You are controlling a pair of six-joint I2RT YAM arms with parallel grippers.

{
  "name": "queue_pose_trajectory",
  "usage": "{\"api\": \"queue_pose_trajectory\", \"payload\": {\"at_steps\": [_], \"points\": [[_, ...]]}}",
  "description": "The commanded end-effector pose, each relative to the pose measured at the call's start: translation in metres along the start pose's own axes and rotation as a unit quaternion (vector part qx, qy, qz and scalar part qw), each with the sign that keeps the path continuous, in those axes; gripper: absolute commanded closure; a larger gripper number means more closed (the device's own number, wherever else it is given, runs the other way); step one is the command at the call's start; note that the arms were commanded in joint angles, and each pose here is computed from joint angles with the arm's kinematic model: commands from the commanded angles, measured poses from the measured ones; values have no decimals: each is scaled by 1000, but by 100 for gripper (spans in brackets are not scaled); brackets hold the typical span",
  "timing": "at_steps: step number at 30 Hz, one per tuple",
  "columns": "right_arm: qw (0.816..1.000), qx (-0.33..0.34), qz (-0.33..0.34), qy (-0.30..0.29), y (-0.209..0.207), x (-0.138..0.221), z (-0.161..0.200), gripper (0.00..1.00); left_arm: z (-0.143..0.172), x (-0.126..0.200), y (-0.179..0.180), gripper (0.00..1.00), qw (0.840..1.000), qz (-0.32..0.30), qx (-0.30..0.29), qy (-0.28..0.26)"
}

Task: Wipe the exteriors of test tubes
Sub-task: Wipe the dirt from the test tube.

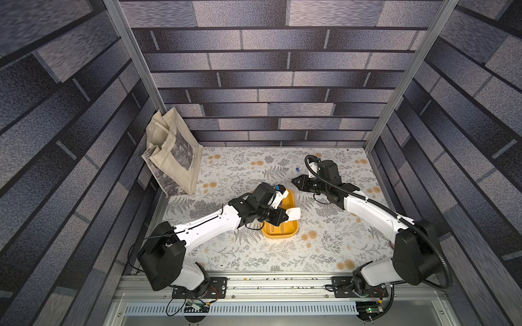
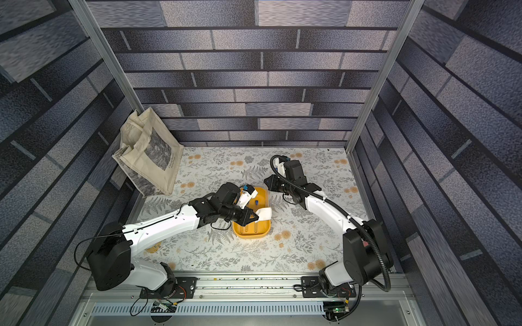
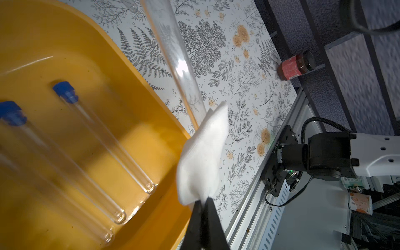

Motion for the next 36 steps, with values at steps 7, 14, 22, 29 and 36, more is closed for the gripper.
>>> {"api": "queue_pose_trajectory", "payload": {"at_steps": [7,14,22,29,36], "points": [[1000,17,-6,-9,11,8,-3,87,-44,11,8,98,1000,-22,-5,-18],[1000,17,-7,-6,13,7,-3,87,-69,10,21,98,999,-46,2,-8],[1000,17,-2,-7,13,10,-3,87,-75,6,26,97,999,-53,0,-5],[1000,18,0,-8,13,9,-5,87,-54,-1,22,97,999,-52,-1,11],[1000,17,3,-1,11,5,-4,87,-22,-2,17,96,999,-48,9,18]]}}
Point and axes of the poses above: each gripper's point midway between its finger pads, its own x axis back along the fingers, its own y axis along the line the jaws close on, z = x × y, the point moved 8 cm from there along x, back along the fingers, and after that the axes turned 3 degrees about -x, right-handed, at the moved point
